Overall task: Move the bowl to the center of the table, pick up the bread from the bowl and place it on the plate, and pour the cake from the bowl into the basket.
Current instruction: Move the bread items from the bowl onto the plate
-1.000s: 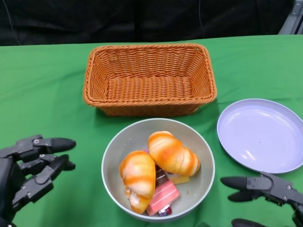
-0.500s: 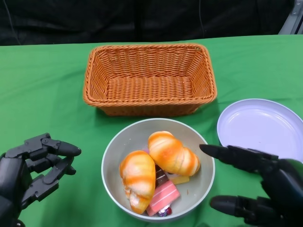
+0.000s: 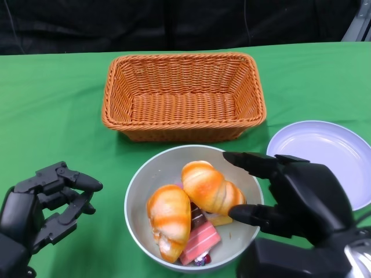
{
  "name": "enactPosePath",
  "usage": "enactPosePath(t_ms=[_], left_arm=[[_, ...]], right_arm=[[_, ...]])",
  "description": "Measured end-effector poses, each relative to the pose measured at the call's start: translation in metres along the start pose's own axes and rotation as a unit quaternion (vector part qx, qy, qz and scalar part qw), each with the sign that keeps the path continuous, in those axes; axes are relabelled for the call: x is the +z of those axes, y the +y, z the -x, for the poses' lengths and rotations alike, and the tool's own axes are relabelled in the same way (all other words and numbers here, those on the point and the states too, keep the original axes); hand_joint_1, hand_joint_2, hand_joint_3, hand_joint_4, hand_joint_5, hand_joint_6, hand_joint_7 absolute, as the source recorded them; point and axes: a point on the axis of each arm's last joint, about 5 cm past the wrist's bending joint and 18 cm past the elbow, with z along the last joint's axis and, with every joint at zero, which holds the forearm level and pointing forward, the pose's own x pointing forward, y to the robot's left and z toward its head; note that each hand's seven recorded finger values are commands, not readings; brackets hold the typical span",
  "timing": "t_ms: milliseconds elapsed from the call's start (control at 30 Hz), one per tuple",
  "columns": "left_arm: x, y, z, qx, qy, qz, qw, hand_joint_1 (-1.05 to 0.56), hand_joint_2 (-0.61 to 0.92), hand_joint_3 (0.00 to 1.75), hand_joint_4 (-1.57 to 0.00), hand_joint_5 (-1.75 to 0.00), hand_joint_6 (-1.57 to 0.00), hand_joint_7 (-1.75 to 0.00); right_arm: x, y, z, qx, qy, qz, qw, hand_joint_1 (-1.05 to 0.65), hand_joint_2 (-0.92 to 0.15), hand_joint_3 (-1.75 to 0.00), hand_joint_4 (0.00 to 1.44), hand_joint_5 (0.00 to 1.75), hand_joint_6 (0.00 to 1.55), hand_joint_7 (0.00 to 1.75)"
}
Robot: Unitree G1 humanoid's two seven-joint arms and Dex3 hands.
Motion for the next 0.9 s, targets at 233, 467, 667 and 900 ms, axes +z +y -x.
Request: enactPosePath(t_ms=[233, 467, 667, 900], left_arm=[[-0.001, -0.001, 0.000, -0.001, 0.000, -0.008, 1.000, -0.02, 0.87, 0.43, -0.76, -1.40, -0.84, -1.01], [-0.002, -0.002, 0.000, 0.004, 0.001, -0.007, 1.000, -0.01, 0.87, 0.43, -0.75, -1.40, -0.84, -1.00], [-0.003, -0.002, 0.000, 0.004, 0.004, -0.007, 1.000, -0.02, 0.88, 0.44, -0.75, -1.41, -0.84, -1.01], [-0.003, -0.003, 0.000, 0.002, 0.002, -0.008, 1.000, -0.01, 0.83, 0.53, -0.76, -1.43, -0.85, -1.03]], right_arm=[[0.005, 0.018, -0.016, 0.019, 0.011, 0.036, 0.999, -0.78, -0.92, -0.10, 0.59, 0.16, 0.53, 0.00], [0.009, 0.031, -0.022, 0.046, 0.016, 0.055, 0.997, -0.80, -0.92, -0.13, 0.58, 0.11, 0.51, 0.00], [0.015, 0.040, -0.031, 0.060, 0.015, 0.099, 0.993, -0.84, -0.92, -0.17, 0.52, 0.05, 0.45, 0.00], [0.020, 0.062, -0.040, 0.046, -0.001, 0.180, 0.983, -0.84, -0.92, -0.15, 0.51, 0.04, 0.42, 0.00]])
